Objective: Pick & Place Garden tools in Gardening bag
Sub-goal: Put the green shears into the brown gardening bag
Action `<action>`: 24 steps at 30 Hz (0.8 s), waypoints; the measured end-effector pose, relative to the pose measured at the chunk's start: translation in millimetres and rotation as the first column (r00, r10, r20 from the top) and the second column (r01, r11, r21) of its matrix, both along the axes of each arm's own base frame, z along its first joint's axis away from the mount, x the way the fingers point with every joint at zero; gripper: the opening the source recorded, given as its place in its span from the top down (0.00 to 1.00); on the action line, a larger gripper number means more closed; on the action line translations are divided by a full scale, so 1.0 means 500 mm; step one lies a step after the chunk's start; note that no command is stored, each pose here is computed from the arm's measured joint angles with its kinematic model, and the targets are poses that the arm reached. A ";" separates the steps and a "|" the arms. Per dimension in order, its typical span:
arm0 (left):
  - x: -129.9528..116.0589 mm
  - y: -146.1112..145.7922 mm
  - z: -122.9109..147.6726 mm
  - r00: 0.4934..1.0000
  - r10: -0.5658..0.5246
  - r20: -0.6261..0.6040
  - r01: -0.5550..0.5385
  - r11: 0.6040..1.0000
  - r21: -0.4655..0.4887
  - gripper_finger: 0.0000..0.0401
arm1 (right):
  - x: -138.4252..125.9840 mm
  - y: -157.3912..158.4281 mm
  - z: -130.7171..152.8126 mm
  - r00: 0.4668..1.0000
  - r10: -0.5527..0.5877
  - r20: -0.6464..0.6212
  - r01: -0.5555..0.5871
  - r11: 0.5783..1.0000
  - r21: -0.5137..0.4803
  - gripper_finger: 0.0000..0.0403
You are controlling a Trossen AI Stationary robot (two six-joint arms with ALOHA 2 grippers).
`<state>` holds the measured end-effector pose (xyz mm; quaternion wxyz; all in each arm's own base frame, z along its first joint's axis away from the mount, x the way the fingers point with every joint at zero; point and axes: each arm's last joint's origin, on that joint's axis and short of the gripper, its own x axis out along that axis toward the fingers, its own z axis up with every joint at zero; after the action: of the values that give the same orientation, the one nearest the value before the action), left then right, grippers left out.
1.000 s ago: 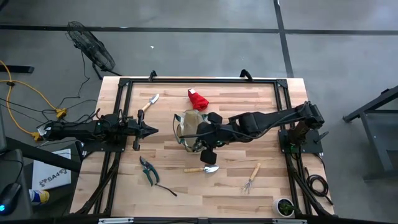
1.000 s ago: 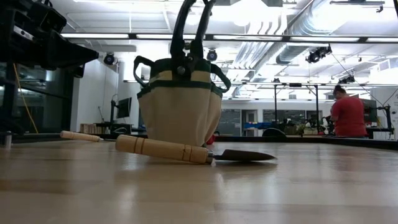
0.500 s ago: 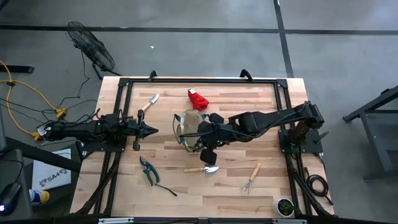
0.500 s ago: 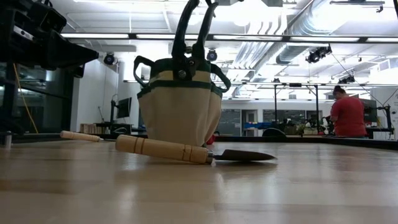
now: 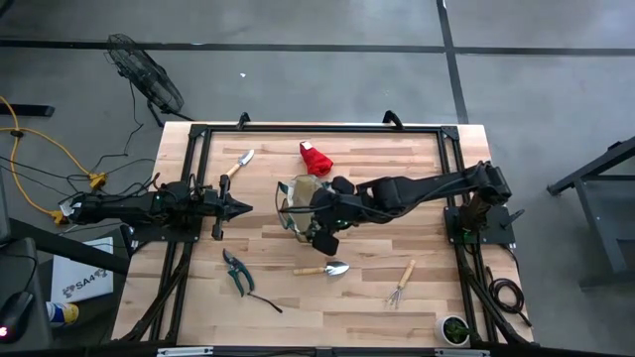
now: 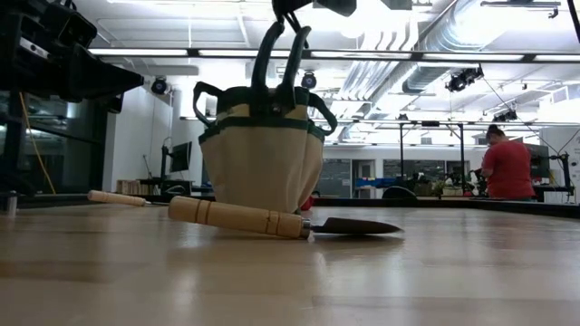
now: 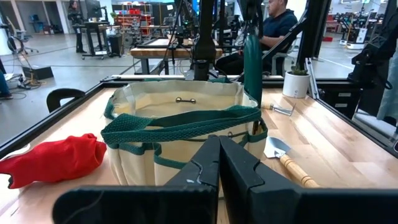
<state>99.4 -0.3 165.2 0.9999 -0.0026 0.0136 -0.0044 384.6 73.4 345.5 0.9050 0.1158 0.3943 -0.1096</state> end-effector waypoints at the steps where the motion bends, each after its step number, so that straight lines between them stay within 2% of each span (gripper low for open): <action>1: 0.000 0.000 0.000 1.000 0.000 0.000 0.000 1.000 0.000 1.00 | 0.000 0.002 0.000 1.000 0.006 -0.001 -0.006 1.000 0.005 0.99; 17: 0.000 0.000 0.000 1.000 -0.001 0.000 0.001 1.000 0.000 1.00 | 0.017 -0.010 -0.024 0.999 0.015 -0.039 -0.014 1.000 0.020 0.99; 24: 0.000 0.000 0.000 1.000 -0.001 0.000 0.001 1.000 0.000 1.00 | 0.029 -0.011 -0.044 0.997 0.026 -0.068 -0.022 0.998 0.063 0.99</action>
<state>99.4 -0.3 165.2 0.9999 -0.0026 0.0138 -0.0047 399.1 68.1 323.7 0.8882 0.1354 0.4298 -0.0902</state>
